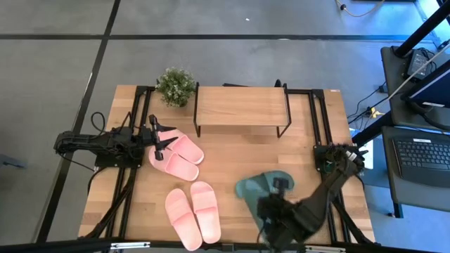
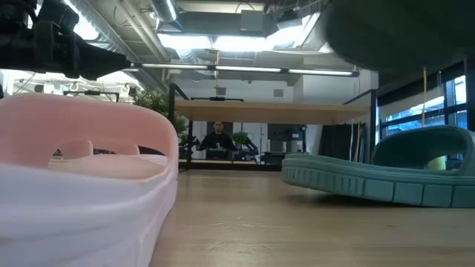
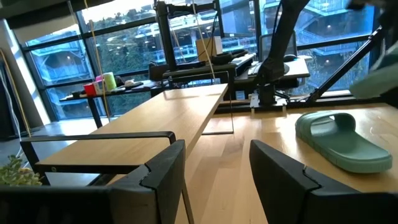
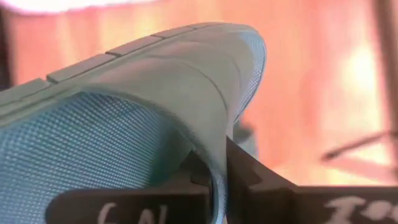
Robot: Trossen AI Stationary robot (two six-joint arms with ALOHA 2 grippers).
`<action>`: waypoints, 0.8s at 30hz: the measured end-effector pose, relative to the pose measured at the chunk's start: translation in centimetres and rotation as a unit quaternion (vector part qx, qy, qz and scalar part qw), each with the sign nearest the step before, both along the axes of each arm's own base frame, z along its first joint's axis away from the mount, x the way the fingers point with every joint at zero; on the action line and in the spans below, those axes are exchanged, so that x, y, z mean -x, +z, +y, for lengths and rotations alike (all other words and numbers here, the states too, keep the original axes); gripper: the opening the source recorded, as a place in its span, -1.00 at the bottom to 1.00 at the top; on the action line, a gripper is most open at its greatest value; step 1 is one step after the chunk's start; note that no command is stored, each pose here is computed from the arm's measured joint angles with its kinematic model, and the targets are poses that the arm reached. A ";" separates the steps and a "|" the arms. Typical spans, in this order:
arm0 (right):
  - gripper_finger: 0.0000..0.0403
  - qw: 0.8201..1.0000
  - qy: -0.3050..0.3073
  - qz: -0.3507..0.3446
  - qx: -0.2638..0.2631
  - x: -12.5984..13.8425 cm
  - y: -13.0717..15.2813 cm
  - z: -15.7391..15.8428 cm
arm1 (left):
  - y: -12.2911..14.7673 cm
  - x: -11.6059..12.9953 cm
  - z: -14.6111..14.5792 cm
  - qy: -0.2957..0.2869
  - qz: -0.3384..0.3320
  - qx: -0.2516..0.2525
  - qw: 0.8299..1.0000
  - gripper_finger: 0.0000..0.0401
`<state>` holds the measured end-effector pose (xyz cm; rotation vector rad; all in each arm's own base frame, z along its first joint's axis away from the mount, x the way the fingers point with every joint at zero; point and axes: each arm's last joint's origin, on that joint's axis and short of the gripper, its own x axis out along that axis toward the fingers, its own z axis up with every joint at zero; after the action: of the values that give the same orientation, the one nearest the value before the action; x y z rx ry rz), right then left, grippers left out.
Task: Pick and place slides into the shelf
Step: Put the green slipper on the shelf
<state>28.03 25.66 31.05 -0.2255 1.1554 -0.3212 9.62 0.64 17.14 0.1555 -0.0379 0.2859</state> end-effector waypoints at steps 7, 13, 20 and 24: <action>-0.94 0.988 0.093 -0.034 0.121 -3.7 4.2 -4.6 | 0.0 0.0 0.0 0.000 -0.001 0.004 1.000 -0.14; -0.94 0.982 0.105 -0.056 0.145 -5.8 8.8 -9.8 | 0.0 0.0 0.0 0.000 -0.001 0.004 1.000 -0.14; -0.94 0.977 0.028 -0.034 0.209 -7.9 10.3 -18.9 | 0.0 0.0 0.0 0.000 0.000 0.004 1.000 -0.14; -0.94 0.974 -0.021 -0.006 0.224 -8.6 10.2 -23.9 | 0.0 0.0 0.0 0.000 0.001 0.004 1.000 -0.14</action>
<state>36.62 1.77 41.24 -0.5942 1.0652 -0.6198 9.63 0.63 17.10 0.1474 -0.0354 0.2850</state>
